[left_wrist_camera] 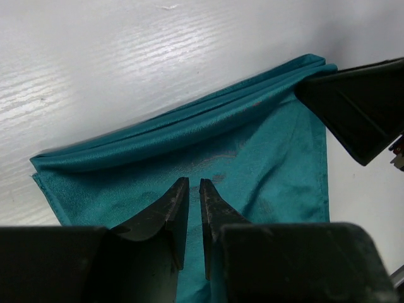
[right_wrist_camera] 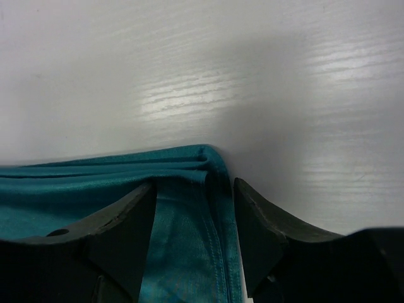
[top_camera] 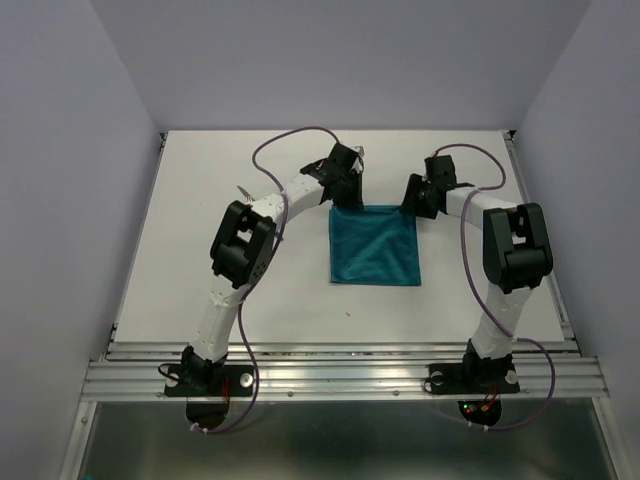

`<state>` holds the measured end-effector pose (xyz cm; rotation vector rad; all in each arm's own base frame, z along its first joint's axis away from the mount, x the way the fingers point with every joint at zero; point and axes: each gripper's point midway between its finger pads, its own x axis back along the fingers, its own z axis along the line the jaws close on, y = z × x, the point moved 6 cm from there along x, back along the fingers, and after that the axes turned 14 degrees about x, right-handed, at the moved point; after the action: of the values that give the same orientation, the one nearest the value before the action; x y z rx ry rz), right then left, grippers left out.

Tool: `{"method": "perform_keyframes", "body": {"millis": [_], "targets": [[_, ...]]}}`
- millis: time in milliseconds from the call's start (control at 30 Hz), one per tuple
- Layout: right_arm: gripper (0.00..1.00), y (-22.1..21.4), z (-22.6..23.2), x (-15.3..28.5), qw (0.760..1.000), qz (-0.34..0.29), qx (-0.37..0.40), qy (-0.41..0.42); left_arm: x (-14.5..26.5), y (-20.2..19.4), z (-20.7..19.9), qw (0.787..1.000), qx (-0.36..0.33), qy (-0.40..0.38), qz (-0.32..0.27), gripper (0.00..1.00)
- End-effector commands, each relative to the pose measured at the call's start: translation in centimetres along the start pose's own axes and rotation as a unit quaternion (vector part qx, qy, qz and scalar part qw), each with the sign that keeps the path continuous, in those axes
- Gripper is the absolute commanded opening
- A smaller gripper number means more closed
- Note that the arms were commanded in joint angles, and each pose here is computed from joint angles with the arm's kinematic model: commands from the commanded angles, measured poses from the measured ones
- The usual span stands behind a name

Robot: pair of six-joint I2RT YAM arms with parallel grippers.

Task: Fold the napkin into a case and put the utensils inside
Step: Smooth out the lower triangle-folded napkin at the center of the board.

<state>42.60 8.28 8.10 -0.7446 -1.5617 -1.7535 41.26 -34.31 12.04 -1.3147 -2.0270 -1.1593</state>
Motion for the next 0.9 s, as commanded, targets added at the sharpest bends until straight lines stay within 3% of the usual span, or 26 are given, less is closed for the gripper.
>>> {"method": "perform_keyframes", "body": {"millis": [0, 133, 167, 300, 500, 767, 833, 867], "targets": [[0.56, 2.0, 0.6, -0.6, 0.998, -0.037, 0.017, 0.036, 2.3, 1.1, -1.8, 1.000, -0.009, -0.022, -0.015, 0.25], [0.43, 1.2, 0.5, -0.3, 0.999, -0.040, 0.004, 0.035, 2.4, 0.8, -1.7, 1.000, -0.013, -0.020, -0.011, 0.25], [0.35, 0.9, 0.4, -0.2, 0.999, -0.039, 0.000, 0.032, 2.4, 0.7, -1.7, 1.000, -0.015, -0.020, -0.010, 0.25], [0.25, -0.1, 0.6, 0.2, 0.999, -0.031, -0.018, 0.038, 2.6, 0.2, -2.3, 0.999, -0.024, -0.025, -0.006, 0.25], [0.24, -2.5, 2.9, 0.7, 0.998, -0.008, -0.005, 0.058, 2.0, -1.7, -3.2, 0.999, -0.030, -0.036, 0.016, 0.25], [0.22, -4.1, 4.9, 2.9, 0.996, 0.002, -0.042, 0.079, 1.6, -4.0, -3.8, 0.998, -0.036, -0.036, 0.033, 0.24], [0.27, -4.2, 5.3, 3.4, 0.996, 0.007, -0.043, 0.082, 2.2, -3.8, -3.9, 0.999, -0.037, -0.028, 0.018, 0.25], [0.42, -3.8, 5.2, 3.9, 0.996, 0.001, -0.045, 0.080, 2.4, -3.7, -3.8, 0.999, -0.037, -0.024, 0.013, 0.25]]}}
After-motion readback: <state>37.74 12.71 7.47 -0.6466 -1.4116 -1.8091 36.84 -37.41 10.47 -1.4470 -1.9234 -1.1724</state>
